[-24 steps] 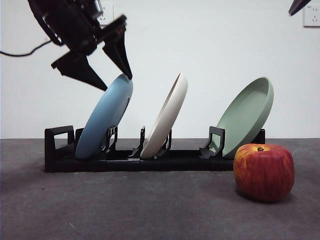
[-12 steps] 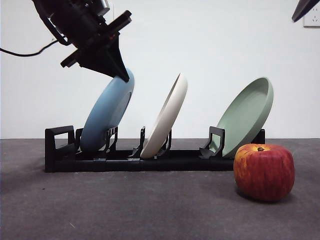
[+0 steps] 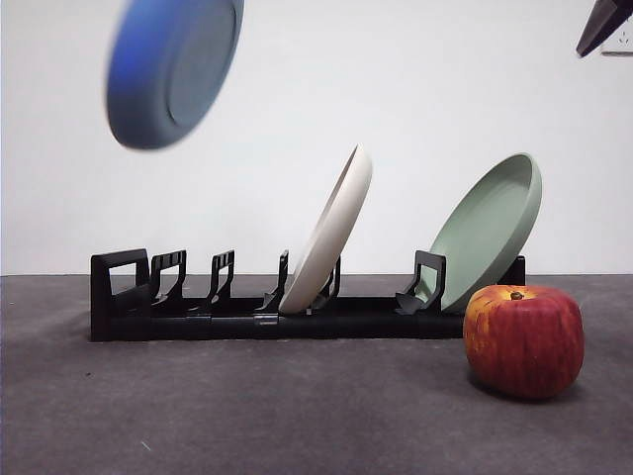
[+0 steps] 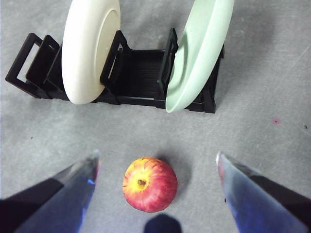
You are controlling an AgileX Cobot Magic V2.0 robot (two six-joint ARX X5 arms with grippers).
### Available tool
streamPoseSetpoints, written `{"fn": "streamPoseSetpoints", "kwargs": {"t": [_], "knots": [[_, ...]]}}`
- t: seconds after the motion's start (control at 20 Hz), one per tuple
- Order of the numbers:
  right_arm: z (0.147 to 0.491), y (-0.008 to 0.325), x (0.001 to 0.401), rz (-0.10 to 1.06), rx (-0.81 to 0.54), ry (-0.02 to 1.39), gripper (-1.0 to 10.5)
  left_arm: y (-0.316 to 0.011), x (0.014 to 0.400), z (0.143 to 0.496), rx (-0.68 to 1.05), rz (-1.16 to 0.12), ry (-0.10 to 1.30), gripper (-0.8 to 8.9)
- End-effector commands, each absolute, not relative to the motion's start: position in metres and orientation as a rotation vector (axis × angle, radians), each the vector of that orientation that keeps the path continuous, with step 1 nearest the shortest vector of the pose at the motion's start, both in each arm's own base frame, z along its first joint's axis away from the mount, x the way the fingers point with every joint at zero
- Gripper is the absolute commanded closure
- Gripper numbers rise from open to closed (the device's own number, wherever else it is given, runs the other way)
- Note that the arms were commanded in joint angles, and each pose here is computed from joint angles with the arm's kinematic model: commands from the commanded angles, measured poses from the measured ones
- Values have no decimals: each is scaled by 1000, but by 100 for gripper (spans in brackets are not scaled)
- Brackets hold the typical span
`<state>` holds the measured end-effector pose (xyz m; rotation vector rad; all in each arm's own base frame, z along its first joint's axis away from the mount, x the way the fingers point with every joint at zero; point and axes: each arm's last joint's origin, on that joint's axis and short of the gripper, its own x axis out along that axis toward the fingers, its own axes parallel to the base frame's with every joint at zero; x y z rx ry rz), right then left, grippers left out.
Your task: Take the blue plate from the plate rack,put the plate on the table,take the apple from the table,put the apple in the plate
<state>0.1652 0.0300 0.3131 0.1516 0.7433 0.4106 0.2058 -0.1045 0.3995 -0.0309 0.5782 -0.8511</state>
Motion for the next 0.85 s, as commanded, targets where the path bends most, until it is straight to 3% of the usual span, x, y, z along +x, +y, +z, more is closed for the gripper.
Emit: {"fn": "streamPoseSetpoints", "kwargs": {"t": [0.05,0.4,0.6,0.85], "knots": [[314,29,166,409,143,737,540,-102,172,406,83,-934,562,822],[314,29,166,409,143,737,540,-119,104,391,314,-888,672,822],[314,29,166,408,143,738,540,-146,92,348,378,-819,735,822],[314,29,166,408,144,742,540,-180,89,290,456,-827,791,822]]}}
